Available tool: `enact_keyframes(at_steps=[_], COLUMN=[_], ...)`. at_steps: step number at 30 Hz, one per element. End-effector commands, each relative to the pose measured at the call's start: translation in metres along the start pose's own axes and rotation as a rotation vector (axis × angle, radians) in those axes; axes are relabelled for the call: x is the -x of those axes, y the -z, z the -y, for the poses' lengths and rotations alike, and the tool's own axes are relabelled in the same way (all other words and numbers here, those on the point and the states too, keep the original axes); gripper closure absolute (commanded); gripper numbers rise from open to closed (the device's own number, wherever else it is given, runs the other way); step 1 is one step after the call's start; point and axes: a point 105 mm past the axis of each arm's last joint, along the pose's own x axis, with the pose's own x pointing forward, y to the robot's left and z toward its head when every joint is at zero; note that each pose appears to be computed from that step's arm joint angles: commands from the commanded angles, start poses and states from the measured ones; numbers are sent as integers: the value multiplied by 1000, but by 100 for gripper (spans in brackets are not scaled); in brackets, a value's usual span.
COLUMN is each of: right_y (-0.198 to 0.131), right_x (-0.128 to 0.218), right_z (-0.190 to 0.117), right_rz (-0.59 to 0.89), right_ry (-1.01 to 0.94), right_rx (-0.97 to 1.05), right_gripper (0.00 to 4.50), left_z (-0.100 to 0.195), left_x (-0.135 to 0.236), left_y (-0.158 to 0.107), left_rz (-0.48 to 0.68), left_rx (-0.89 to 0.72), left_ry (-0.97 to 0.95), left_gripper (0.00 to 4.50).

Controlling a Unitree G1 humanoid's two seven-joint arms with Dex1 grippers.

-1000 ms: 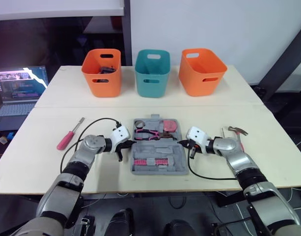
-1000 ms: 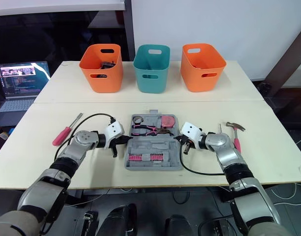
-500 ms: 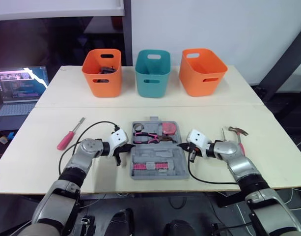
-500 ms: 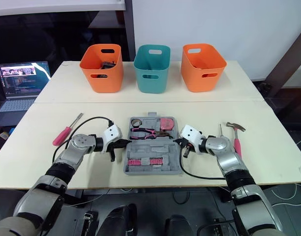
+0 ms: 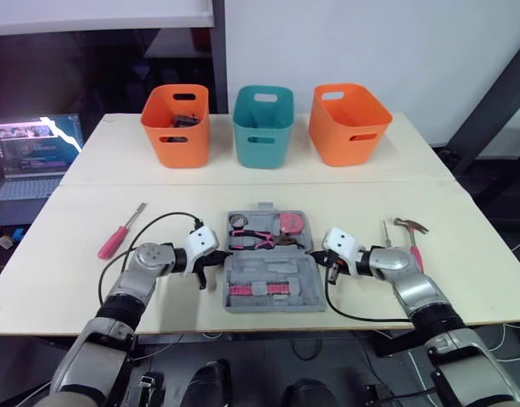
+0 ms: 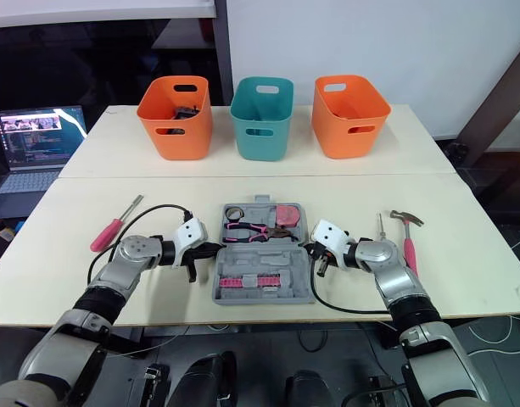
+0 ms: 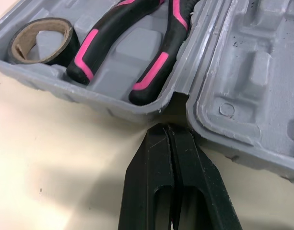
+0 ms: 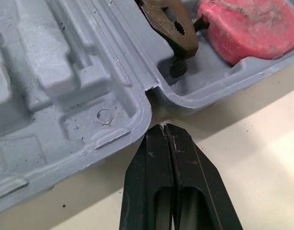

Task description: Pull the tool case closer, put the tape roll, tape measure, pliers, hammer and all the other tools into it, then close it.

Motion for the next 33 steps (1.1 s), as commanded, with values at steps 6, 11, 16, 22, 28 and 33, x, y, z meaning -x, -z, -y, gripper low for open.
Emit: enact_keyframes(at_steps=[6, 11, 16, 22, 28, 33], right_y=[-6, -7, -6, -1, 6, 4], right_x=[3, 4, 5, 10, 43, 88], right_z=[9, 12, 13, 14, 25, 25], right_rz=[17, 15, 12, -5, -58, -58], right_ry=[21, 25, 26, 48, 140, 247], right_rx=[20, 25, 27, 6, -27, -38], right_gripper=[445, 445, 445, 445, 445, 391], left_z=[5, 7, 8, -2, -30, -50], left_x=[-10, -12, -14, -7, 31, 80], left_y=[-11, -12, -13, -11, 0, 7], left_rz=[33, 34, 37, 34, 35, 51], left_rx=[-4, -7, -6, 1, 64, 98], left_ry=[30, 43, 40, -3, -145, -263], left_gripper=[450, 450, 450, 450, 450, 395])
